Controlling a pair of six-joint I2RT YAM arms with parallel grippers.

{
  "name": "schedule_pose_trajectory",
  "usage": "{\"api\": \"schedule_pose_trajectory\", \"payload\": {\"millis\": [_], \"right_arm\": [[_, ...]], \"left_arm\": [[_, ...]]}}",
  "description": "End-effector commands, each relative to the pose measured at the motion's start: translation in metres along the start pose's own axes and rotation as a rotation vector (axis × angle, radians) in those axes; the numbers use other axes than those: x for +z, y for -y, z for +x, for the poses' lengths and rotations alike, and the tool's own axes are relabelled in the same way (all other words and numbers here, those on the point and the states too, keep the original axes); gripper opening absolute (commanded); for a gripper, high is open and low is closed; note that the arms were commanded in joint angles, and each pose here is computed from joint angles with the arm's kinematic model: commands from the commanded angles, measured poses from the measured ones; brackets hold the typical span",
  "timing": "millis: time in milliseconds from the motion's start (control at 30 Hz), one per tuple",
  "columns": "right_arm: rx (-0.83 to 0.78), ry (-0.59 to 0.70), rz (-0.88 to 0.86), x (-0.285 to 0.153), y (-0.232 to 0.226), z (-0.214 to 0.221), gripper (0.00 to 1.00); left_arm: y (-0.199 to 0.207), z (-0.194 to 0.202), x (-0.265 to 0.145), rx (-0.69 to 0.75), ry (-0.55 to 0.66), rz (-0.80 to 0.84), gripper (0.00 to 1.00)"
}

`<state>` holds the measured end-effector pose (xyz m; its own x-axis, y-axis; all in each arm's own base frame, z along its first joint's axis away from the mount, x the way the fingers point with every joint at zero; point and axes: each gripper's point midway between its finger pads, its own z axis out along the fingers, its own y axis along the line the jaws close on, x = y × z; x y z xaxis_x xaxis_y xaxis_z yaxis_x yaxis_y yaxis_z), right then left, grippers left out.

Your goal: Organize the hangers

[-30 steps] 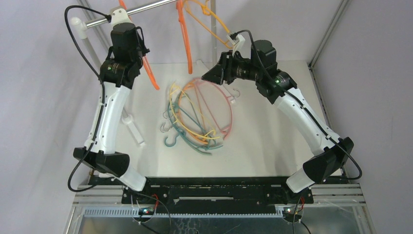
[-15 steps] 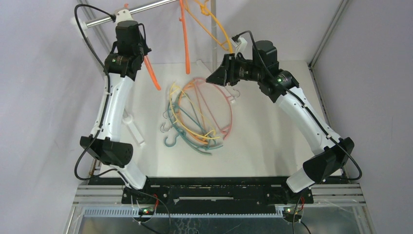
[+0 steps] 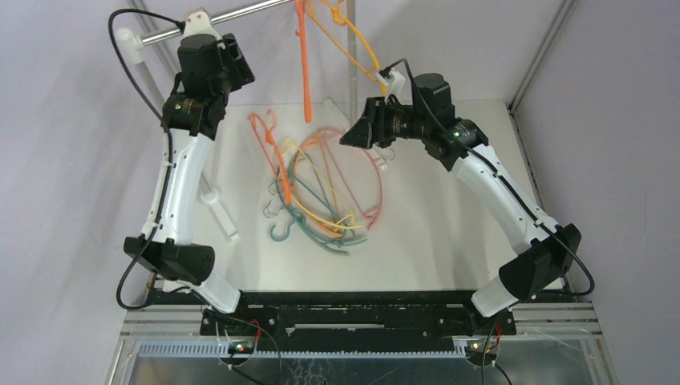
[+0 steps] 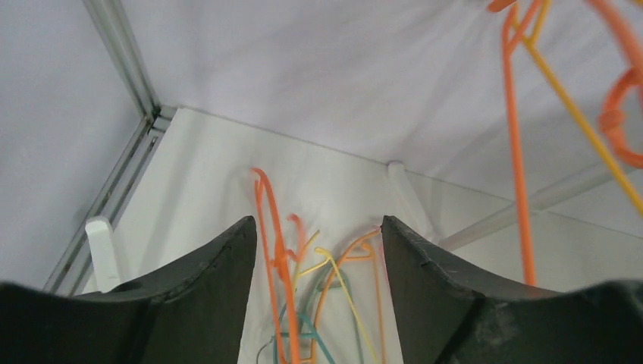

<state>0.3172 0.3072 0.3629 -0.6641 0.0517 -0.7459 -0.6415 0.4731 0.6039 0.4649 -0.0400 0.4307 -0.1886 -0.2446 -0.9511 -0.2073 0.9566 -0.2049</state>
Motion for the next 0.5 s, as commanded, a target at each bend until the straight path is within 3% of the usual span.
{"api": "schedule_pose_trajectory", "payload": {"millis": [0, 67, 267, 467], "right_arm": [[-0.071, 0.050, 0.009, -0.015, -0.008, -0.008, 0.58], [-0.076, 0.051, 0.016, -0.017, -0.007, -0.005, 0.59], [-0.133, 0.020, 0.050, -0.018, -0.007, 0.009, 0.59], [-0.161, -0.004, 0.132, -0.018, 0.004, 0.023, 0.59]], "left_arm": [[0.010, -0.052, -0.047, -0.037, 0.146, 0.125, 0.62], [0.008, -0.051, -0.053, -0.047, 0.152, 0.131, 0.59], [-0.003, -0.028, -0.073, -0.080, 0.110, 0.126, 0.64], [-0.010, 0.075, -0.085, -0.124, -0.067, 0.124, 0.62]]}}
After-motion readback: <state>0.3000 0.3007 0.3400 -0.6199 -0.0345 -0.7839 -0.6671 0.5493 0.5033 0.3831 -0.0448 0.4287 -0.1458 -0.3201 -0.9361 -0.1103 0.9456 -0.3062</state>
